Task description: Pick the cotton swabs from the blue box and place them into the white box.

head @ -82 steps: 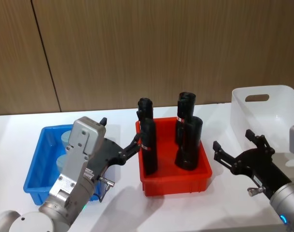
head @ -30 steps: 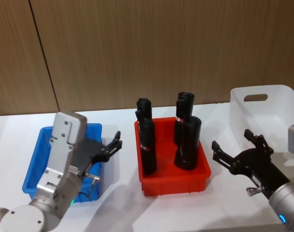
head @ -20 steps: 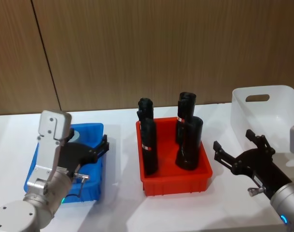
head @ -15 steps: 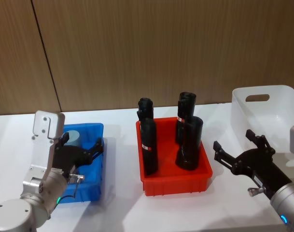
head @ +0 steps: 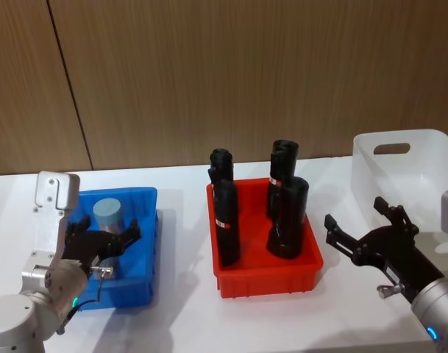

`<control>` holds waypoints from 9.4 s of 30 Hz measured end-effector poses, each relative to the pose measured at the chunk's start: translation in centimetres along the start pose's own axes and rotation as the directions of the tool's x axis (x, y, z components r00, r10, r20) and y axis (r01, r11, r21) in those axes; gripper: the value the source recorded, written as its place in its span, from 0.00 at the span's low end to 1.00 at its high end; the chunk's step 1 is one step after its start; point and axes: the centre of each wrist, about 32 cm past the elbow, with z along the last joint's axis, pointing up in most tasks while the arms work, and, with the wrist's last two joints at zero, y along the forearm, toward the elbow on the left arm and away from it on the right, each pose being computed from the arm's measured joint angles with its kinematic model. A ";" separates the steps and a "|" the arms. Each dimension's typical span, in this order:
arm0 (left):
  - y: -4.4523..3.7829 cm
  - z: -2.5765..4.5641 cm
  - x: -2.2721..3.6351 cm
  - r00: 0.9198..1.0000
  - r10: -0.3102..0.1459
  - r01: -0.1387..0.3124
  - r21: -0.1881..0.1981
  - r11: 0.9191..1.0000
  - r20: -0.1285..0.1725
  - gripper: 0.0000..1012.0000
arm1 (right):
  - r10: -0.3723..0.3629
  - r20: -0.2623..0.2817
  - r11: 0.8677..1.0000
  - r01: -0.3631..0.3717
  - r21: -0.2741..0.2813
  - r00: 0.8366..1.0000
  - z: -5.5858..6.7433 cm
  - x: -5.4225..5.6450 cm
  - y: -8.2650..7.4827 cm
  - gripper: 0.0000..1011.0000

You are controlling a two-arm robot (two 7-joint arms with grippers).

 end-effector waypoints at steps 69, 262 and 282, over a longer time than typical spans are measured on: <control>-2.42 -2.96 3.35 1.000 -0.031 0.030 0.092 0.995 0.003 0.66 | 0.000 0.000 1.000 0.000 0.000 1.000 0.0 0.0 0.0 0.99; -7.52 14.76 -3.19 0.663 -0.748 0.748 0.039 0.663 -0.006 0.88 | 0.352 -0.117 0.917 -0.367 -0.157 0.929 5.5 0.3 12.9 0.64; -7.51 14.76 -3.19 0.663 -0.749 0.748 0.039 0.662 -0.006 0.99 | 0.336 -0.121 0.924 -0.352 -0.150 0.934 5.1 0.6 12.8 0.64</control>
